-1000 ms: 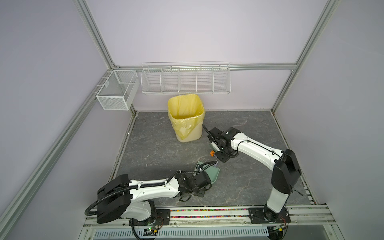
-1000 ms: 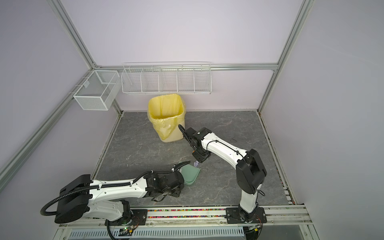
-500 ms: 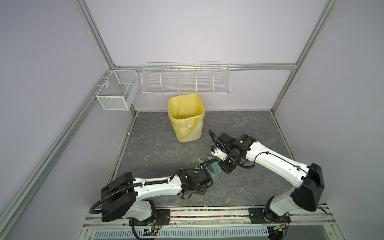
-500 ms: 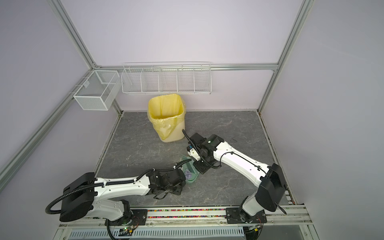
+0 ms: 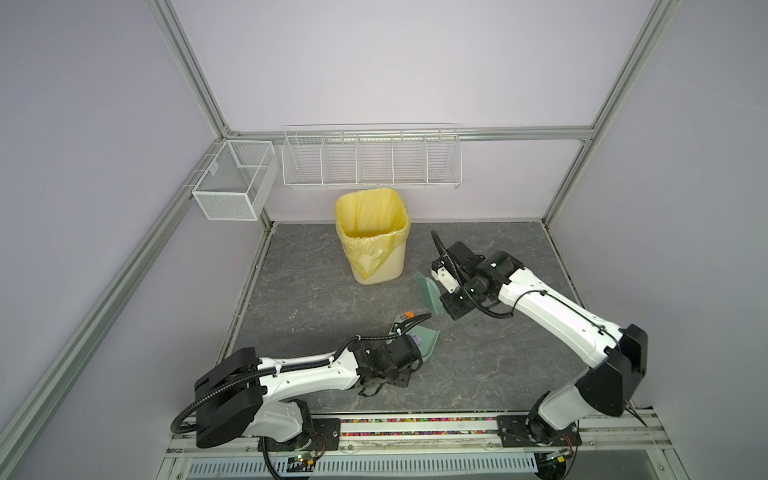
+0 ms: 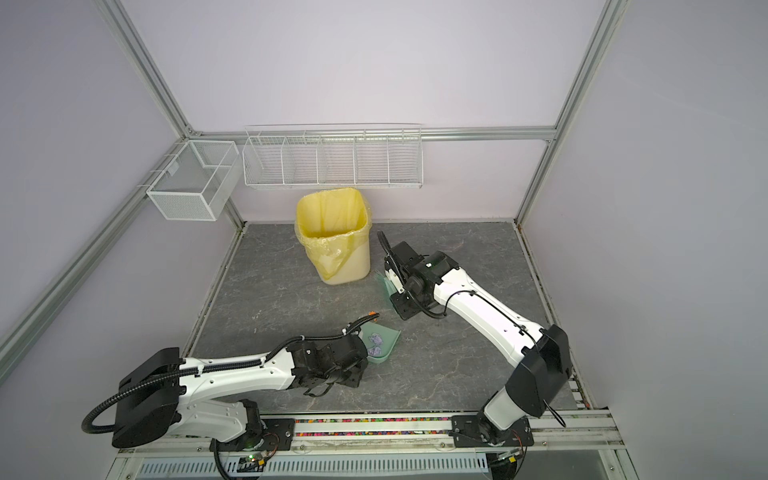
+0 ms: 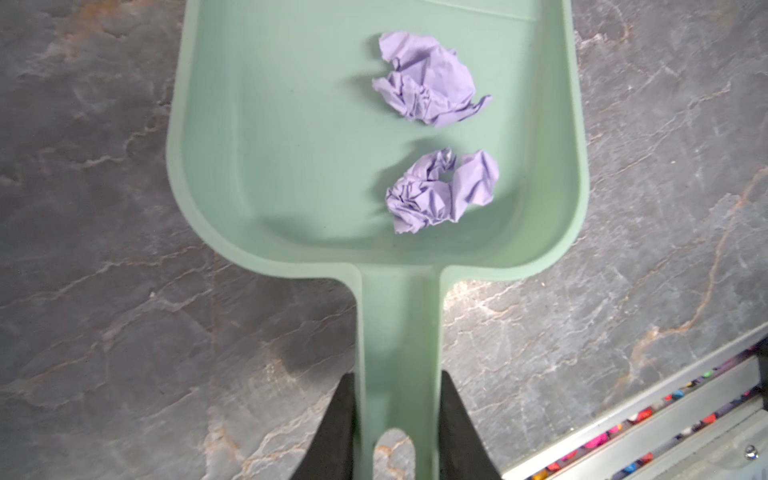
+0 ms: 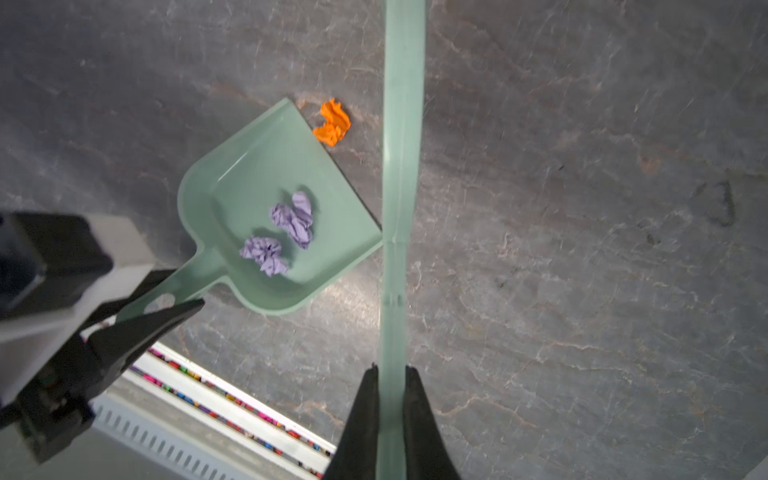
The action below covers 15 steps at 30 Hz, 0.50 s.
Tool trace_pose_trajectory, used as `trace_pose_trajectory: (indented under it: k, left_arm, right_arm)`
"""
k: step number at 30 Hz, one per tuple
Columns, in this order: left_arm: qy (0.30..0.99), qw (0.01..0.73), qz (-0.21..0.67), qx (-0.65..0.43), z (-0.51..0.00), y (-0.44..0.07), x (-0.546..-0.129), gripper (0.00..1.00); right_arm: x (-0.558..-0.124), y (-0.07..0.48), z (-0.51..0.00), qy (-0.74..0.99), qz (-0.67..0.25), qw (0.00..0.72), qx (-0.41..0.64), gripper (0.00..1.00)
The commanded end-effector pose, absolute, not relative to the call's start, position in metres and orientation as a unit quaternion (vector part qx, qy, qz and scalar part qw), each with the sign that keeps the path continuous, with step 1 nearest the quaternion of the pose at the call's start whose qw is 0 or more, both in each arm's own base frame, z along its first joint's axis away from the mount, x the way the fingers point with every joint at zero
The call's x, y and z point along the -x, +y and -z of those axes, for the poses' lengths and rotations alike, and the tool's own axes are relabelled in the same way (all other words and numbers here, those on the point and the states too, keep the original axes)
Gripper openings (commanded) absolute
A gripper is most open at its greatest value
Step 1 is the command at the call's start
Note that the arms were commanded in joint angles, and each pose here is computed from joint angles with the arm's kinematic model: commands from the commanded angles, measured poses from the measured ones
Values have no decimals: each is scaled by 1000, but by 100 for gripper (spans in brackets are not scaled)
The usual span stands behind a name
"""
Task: Sweep away the paper scraps from the table
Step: 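Sweep the purple and orange scraps into the dustpan with the right brush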
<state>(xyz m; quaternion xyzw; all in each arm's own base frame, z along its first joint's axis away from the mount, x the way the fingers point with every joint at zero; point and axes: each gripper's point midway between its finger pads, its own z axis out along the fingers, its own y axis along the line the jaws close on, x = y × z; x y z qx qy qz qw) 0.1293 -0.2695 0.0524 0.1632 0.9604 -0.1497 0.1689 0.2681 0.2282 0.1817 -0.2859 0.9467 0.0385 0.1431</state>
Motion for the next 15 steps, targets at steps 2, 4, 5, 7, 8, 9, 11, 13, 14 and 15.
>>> trace_pose_trajectory:
  k: [2, 4, 5, 7, 8, 9, 11, 13, 14, 15]
  left_arm:
    - [962, 170, 147, -154, -49, -262, -133, 0]
    - [962, 171, 145, -154, -49, -261, -133, 0]
    - [963, 170, 145, -152, -49, -260, -134, 0]
    - [963, 170, 144, -152, -49, -259, -134, 0]
    - [963, 170, 142, -152, -49, -258, -134, 0]
    - [964, 170, 140, -151, -48, -256, -135, 0]
    - [964, 171, 141, -149, -48, -255, -136, 0]
    - [964, 171, 141, -146, -47, -254, -137, 0]
    - [964, 172, 141, -146, -47, -253, -138, 0]
    - [964, 172, 139, -146, -47, -253, -138, 0]
  right_arm:
    - [-303, 246, -170, 940, -15, 163, 298, 7]
    - [-309, 254, -161, 941, -16, 151, 302, 7]
    - [-309, 259, -157, 941, -21, 145, 305, 7]
    - [-304, 264, -151, 940, -28, 134, 311, 7]
    - [-299, 266, -149, 940, -30, 128, 313, 7]
    - [-294, 267, -146, 940, -32, 123, 318, 7]
    - [-282, 269, -144, 937, -36, 118, 326, 7]
    - [-267, 273, -142, 934, -47, 112, 337, 7]
    - [-257, 275, -142, 931, -60, 108, 344, 7]
    - [-247, 280, -143, 926, -81, 107, 352, 7]
